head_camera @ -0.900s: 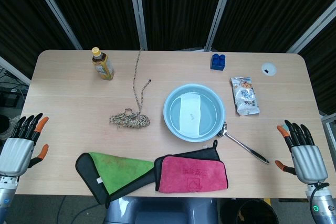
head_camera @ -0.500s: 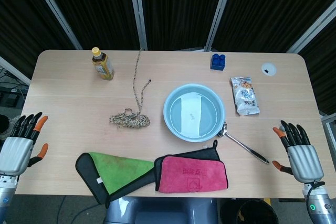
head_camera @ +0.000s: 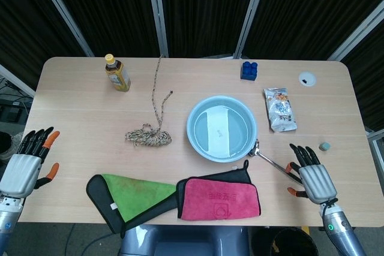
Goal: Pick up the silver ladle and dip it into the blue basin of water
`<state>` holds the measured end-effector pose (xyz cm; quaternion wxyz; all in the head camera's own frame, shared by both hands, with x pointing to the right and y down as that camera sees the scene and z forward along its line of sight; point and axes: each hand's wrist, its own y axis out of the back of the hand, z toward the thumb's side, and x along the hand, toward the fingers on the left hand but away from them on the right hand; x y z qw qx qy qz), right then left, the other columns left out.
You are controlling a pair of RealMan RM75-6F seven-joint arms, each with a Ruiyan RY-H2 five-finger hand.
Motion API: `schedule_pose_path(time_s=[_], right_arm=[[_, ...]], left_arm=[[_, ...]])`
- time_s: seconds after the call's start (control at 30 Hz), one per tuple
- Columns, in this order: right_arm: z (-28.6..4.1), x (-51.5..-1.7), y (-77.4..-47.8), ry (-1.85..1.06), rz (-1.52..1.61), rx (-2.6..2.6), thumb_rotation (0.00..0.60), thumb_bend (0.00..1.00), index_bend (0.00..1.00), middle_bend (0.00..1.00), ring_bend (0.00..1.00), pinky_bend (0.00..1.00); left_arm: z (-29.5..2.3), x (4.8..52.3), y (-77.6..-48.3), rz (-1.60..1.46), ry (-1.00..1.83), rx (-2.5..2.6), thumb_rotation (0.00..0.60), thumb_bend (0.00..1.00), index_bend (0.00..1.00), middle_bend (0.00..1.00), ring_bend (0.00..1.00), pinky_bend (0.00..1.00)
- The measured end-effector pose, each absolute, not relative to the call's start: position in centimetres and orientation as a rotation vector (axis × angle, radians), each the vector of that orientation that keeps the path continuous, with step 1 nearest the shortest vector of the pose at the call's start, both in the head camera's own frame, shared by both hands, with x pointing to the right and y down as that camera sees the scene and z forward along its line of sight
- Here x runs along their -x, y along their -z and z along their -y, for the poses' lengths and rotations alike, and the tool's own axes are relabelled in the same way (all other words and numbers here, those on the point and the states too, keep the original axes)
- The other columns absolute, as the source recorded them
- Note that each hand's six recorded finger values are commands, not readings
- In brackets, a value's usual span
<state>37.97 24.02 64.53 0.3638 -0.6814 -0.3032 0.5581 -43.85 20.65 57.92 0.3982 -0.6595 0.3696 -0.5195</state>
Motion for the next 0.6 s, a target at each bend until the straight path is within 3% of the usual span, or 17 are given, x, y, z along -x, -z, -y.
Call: schedule_pose_path(time_s=[0.6], right_arm=[[-22.1, -37.3, -69.7, -1.533, 0.721, 1.729, 0.6, 0.16, 0.45, 0.0, 0.0, 0.0]], left_arm=[[-20.1, 43.3, -58.8, -0.907, 1.325, 1.715, 0.6, 0.42, 0.0, 0.0, 0.0, 0.0]])
